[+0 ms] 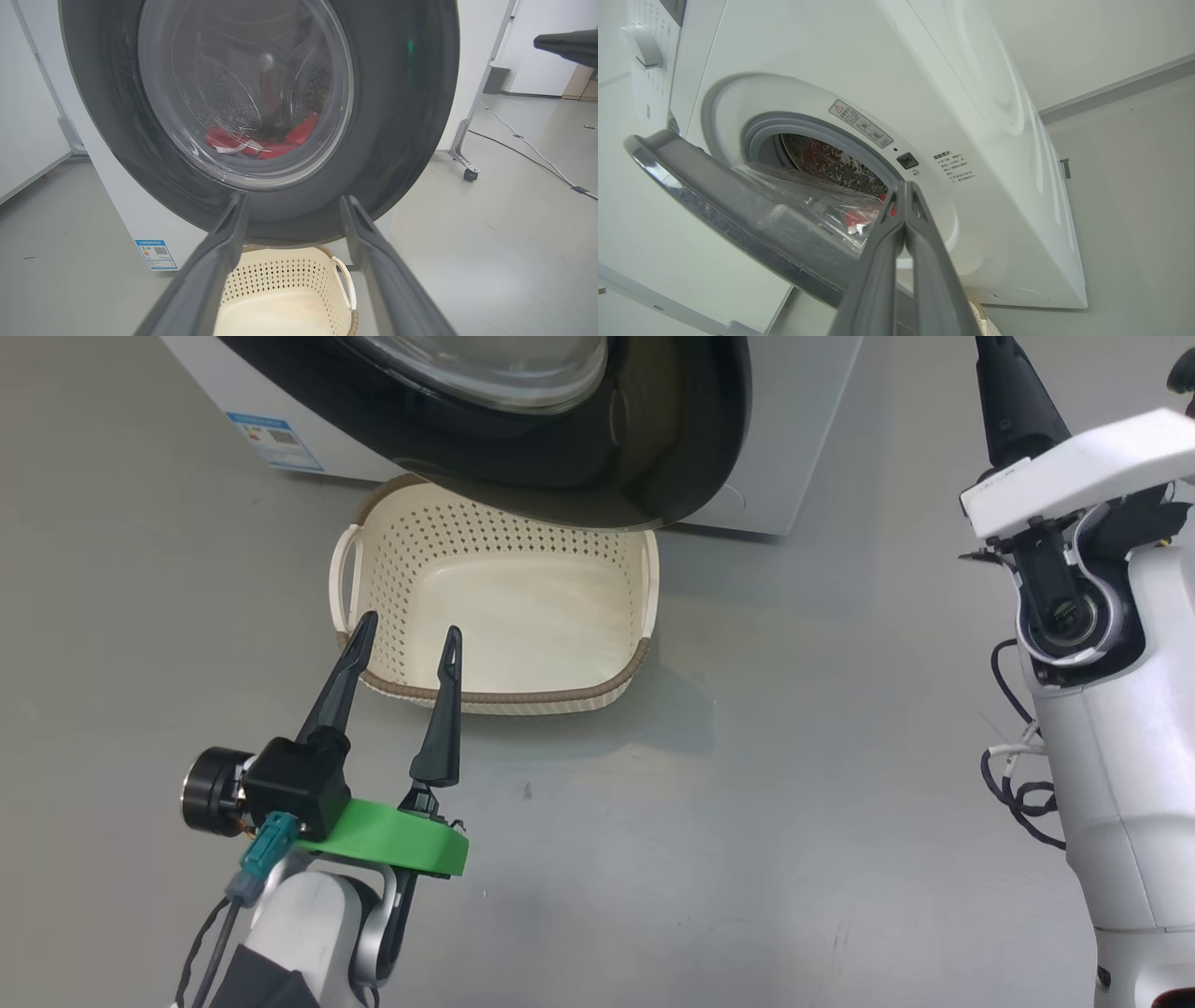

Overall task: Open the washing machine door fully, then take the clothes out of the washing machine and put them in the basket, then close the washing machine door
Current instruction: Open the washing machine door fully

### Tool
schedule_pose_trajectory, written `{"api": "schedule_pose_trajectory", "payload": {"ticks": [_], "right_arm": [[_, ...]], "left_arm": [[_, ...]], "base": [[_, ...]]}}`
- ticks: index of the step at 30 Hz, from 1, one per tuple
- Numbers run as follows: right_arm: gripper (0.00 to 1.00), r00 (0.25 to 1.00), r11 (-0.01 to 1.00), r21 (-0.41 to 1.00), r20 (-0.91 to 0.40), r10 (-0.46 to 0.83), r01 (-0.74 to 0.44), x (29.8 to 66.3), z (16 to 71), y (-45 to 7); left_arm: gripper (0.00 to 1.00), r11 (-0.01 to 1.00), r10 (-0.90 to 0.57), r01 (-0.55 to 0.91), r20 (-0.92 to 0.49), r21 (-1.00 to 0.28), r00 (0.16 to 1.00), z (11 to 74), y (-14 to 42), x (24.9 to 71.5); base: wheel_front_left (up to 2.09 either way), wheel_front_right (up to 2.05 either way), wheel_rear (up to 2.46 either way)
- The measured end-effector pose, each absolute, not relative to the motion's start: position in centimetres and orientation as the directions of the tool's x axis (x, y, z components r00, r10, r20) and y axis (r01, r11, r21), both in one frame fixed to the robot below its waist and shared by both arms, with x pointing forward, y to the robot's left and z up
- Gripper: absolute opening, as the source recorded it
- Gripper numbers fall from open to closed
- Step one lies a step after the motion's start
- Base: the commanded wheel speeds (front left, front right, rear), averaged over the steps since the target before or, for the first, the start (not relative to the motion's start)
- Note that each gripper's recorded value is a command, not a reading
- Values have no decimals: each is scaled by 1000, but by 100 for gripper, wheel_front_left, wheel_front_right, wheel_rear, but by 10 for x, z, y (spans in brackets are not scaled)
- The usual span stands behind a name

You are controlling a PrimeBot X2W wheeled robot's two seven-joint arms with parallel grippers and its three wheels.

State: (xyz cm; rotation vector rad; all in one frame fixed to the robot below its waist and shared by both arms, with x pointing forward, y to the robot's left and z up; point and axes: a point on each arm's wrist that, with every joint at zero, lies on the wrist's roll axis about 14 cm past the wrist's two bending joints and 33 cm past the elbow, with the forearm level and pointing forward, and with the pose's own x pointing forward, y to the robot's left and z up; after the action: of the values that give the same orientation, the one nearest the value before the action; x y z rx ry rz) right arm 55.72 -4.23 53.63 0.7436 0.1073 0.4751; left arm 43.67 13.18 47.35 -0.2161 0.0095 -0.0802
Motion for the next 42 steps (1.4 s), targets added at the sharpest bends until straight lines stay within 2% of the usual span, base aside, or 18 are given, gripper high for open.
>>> {"api": "schedule_pose_trajectory", "payload": {"ticks": [7,13,20,30,42], "right_arm": [[0,830,446,834,26,557,-325,575,526,-8],[0,761,347,906,-43,647,-244,587,513,17],[0,698,258,947,-54,714,-191,592,515,35],[0,576,207,971,-103,811,-118,582,509,56],[0,491,198,977,-135,860,-78,575,507,64]], "left_arm": [[100,977,-47,42,-20,-207,999,467,145,440],[100,979,-18,9,-40,-205,999,460,155,441],[100,980,2,-13,-54,-197,999,456,162,440],[100,982,13,-22,-50,-188,999,458,165,442],[100,982,15,-25,-52,-187,999,457,165,441]], "base": [[0,0,0],[0,0,0],[0,0,0],[0,0,0],[0,0,0]]}}
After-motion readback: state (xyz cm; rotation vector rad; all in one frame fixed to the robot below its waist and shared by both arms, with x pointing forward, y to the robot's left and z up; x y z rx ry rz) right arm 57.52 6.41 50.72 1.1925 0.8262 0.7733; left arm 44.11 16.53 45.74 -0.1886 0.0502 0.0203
